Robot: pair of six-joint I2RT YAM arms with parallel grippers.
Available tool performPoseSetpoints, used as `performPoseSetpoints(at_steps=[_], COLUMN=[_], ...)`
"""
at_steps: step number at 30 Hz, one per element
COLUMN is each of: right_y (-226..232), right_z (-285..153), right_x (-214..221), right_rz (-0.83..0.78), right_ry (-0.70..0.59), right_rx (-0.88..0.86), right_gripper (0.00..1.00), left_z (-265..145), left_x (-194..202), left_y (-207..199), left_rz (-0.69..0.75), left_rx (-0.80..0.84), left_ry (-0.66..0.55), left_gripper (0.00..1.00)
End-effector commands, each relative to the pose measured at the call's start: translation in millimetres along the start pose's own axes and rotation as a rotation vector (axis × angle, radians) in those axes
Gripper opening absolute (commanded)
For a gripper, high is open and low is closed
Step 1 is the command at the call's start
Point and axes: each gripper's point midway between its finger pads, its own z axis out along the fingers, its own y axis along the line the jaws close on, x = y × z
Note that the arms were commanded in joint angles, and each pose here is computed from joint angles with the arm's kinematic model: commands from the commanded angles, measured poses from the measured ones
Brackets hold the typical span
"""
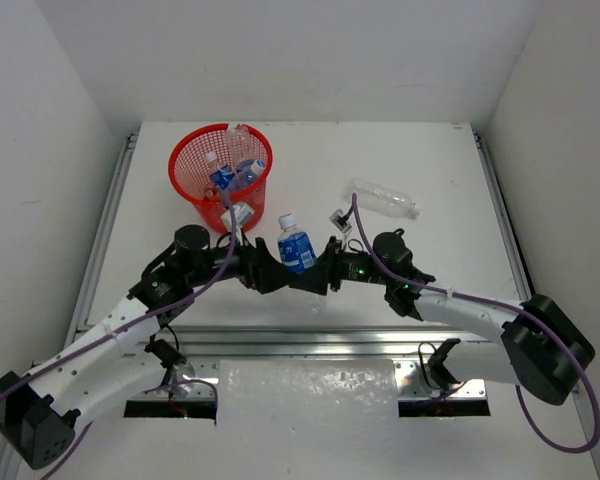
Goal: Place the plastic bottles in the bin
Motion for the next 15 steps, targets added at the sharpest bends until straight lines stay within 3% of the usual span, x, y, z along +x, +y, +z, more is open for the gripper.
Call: performPoseSetpoints(at_steps=[1,5,9,10,12,13,14,15], right_y=[100.4,126.9,122.7,122.7,123.8,124.7,125.9,123.5], right_z=[-24.3,-39.2,-33.8,-33.5,-33.3,-34.1,-36.5,-37.5], right_x=[-5.9,5.6,6.2,6.0,4.3,4.4,5.0,6.1], right_rz=[-0.388,-0.429,-0.415,-0.415,-0.407,-0.409,-0.408,-0.405], right_ry=[0.032,0.098,0.12,0.12,0.114,0.115,0.115,0.115], right_rx=[-0.522,-0.663,-0.618,-0.618,-0.616,-0.621,-0.626,-0.615], right_gripper=[0.0,0.0,0.0,0.0,0.0,0.13,0.37,0.89], left_z=[9.8,18.3,16.8,15.1,12.8,11.7,11.4,9.1], left_x=[-22.7,-29.6,-38.8,-44.5,-46.8,-49.3,-51.4,-59.8], left_y=[-45.5,-47.0,-65.9,-74.7,-85.7,-90.2,-91.4,-95.7], left_rz=[0.059,0.055,0.063,0.08,0.088,0.095,0.095,0.108], left_rx=[0.178,0.16,0.243,0.283,0.335,0.353,0.356,0.352], left_ry=[-0.076,-0.093,-0.117,-0.141,-0.14,-0.15,-0.155,-0.18], left_gripper=[1.0,1.0,0.98,0.94,0.4,0.19,0.0,0.0])
